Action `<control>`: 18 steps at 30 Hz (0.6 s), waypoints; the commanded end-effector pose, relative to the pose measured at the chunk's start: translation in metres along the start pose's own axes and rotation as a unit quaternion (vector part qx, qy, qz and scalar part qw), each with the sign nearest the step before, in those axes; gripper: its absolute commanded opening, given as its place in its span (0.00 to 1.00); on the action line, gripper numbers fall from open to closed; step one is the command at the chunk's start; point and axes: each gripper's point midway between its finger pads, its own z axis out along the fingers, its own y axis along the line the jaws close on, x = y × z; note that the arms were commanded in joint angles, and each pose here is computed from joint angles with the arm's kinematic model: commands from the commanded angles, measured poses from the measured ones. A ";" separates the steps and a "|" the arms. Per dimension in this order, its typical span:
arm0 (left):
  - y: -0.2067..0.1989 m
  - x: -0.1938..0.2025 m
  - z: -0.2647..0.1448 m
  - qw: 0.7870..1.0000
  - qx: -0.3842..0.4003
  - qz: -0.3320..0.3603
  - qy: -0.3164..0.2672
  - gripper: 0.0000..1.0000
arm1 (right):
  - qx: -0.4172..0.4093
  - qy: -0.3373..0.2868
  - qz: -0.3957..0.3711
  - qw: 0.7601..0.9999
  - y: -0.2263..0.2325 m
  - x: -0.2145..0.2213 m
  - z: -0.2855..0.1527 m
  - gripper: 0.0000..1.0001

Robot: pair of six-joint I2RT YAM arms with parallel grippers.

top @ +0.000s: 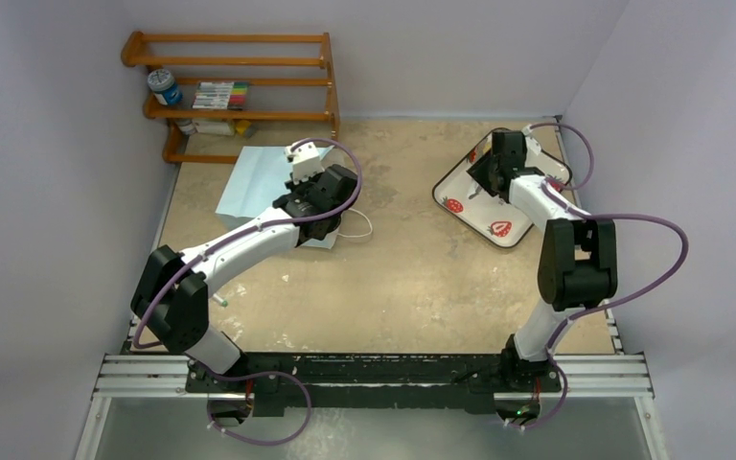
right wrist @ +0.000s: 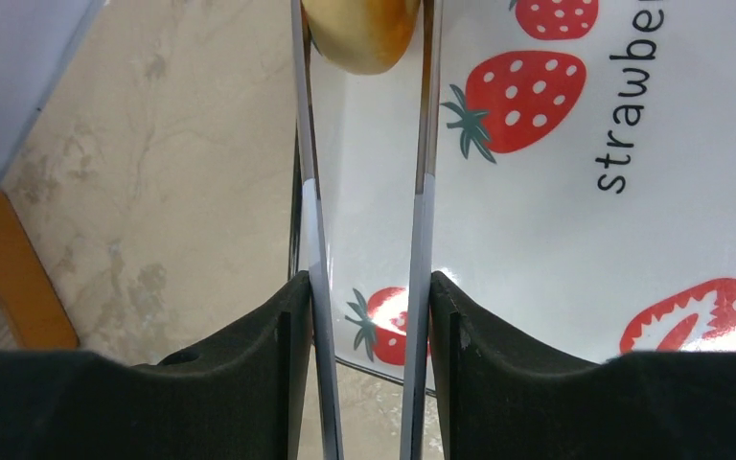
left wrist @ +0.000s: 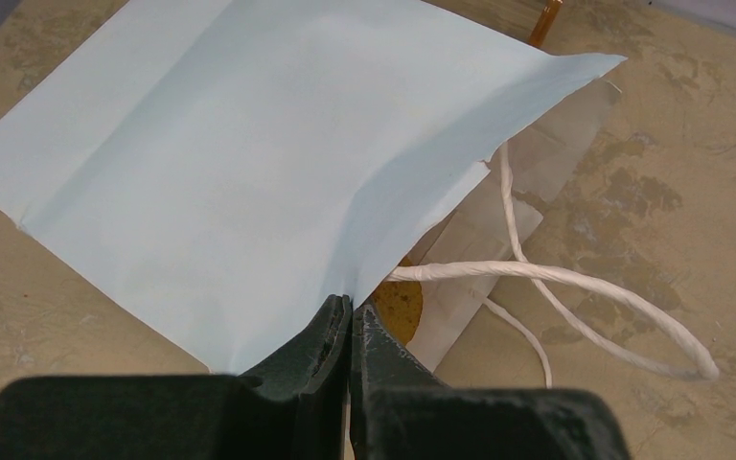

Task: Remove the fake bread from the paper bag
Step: Place the fake bread in the container.

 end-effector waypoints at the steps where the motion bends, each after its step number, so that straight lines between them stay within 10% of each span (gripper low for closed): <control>1: -0.003 -0.036 -0.010 0.998 0.012 -0.060 -0.029 0.00 | -0.026 -0.022 0.016 0.999 0.018 -0.021 -0.015 0.47; 18: -0.005 -0.042 -0.012 0.997 0.013 -0.072 -0.033 0.00 | -0.011 -0.058 0.032 0.998 0.029 -0.063 -0.020 0.47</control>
